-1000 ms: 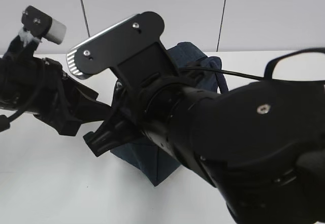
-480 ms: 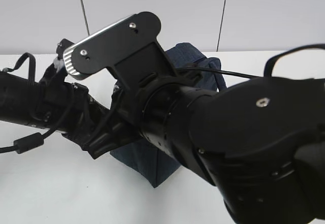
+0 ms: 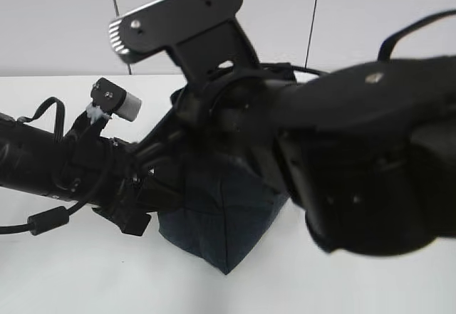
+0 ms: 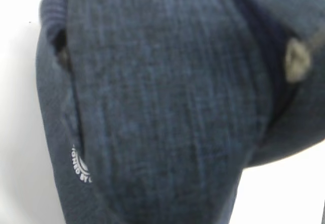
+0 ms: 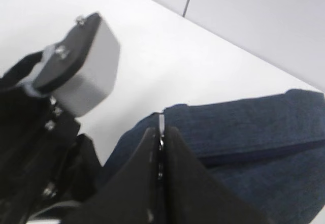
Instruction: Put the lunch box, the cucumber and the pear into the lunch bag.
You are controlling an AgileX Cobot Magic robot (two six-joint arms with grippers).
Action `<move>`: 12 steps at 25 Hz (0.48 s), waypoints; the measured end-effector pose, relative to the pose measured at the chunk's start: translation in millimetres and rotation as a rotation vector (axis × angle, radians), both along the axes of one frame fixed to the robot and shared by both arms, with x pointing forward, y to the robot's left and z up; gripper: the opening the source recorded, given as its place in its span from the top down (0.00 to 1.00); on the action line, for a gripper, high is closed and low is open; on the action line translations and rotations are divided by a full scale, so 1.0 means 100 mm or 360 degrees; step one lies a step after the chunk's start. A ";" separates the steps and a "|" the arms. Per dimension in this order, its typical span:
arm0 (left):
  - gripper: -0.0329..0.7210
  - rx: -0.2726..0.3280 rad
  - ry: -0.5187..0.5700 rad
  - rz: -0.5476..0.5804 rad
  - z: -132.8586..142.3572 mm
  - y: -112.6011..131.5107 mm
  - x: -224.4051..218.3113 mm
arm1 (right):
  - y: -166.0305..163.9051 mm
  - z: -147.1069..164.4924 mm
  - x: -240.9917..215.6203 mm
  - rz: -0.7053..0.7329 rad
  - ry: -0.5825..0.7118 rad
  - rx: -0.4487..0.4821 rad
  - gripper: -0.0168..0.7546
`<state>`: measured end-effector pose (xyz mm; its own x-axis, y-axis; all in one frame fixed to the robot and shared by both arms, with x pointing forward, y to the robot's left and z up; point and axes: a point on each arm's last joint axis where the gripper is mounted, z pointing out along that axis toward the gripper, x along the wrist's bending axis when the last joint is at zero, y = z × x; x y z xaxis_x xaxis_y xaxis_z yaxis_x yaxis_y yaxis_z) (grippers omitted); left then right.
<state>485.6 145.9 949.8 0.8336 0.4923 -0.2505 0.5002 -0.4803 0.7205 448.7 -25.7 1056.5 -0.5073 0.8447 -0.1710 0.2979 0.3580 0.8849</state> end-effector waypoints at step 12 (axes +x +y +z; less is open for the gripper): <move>0.97 0.0020 0.0052 0.0058 -0.09 0.04 -0.06 | -1.06 0.11 1.10 -0.0350 0.0118 0.0338 0.97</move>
<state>479.7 149.4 941.2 0.8065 0.5255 -0.2709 0.5406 -0.4702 0.6976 558.6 -131.5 1067.8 -0.3127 0.9484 0.0519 0.4143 0.0870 0.9060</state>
